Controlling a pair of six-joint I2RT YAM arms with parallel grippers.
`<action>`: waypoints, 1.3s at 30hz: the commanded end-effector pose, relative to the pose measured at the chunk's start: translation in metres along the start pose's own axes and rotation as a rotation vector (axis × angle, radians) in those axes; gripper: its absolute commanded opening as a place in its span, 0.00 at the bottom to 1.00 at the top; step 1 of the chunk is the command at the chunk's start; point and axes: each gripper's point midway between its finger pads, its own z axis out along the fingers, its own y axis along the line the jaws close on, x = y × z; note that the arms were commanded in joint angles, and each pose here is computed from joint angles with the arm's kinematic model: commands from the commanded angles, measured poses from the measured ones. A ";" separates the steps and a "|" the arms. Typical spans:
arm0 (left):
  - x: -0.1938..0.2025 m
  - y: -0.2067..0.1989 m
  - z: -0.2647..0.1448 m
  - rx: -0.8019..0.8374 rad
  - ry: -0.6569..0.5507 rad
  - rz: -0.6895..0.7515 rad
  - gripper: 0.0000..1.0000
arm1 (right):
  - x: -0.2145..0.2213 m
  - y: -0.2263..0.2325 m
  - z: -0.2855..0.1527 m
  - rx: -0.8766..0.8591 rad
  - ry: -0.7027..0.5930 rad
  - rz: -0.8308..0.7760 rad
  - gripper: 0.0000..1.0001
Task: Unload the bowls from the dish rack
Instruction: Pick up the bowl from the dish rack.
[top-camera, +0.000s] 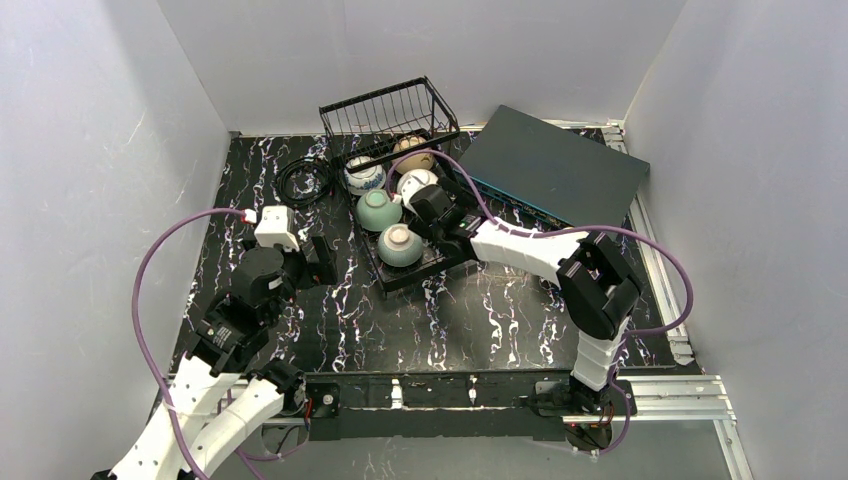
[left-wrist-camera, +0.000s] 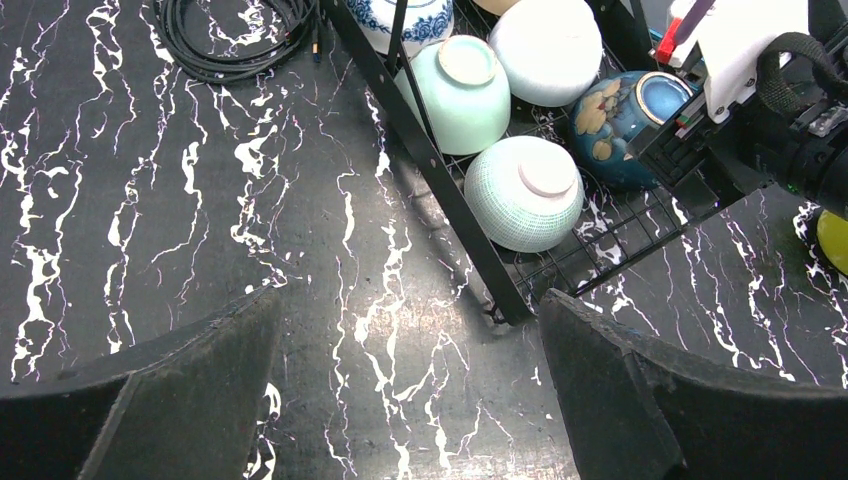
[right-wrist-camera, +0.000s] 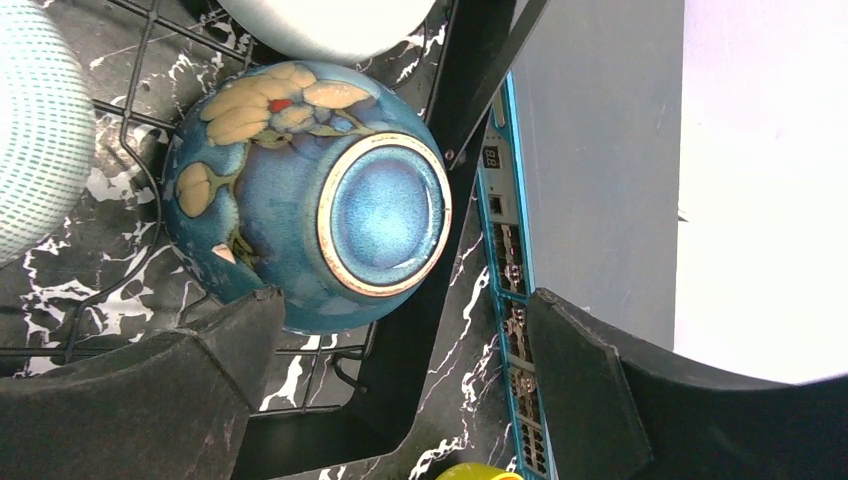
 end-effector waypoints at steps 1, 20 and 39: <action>0.001 0.004 -0.001 -0.013 -0.006 0.006 0.98 | -0.031 -0.012 -0.020 0.002 -0.090 0.017 0.99; -0.001 0.006 -0.004 -0.016 -0.019 0.005 0.98 | -0.010 0.031 0.013 -0.074 0.028 -0.259 0.99; -0.002 0.006 -0.004 -0.016 -0.023 0.004 0.98 | 0.031 0.048 0.038 0.040 0.163 -0.403 0.99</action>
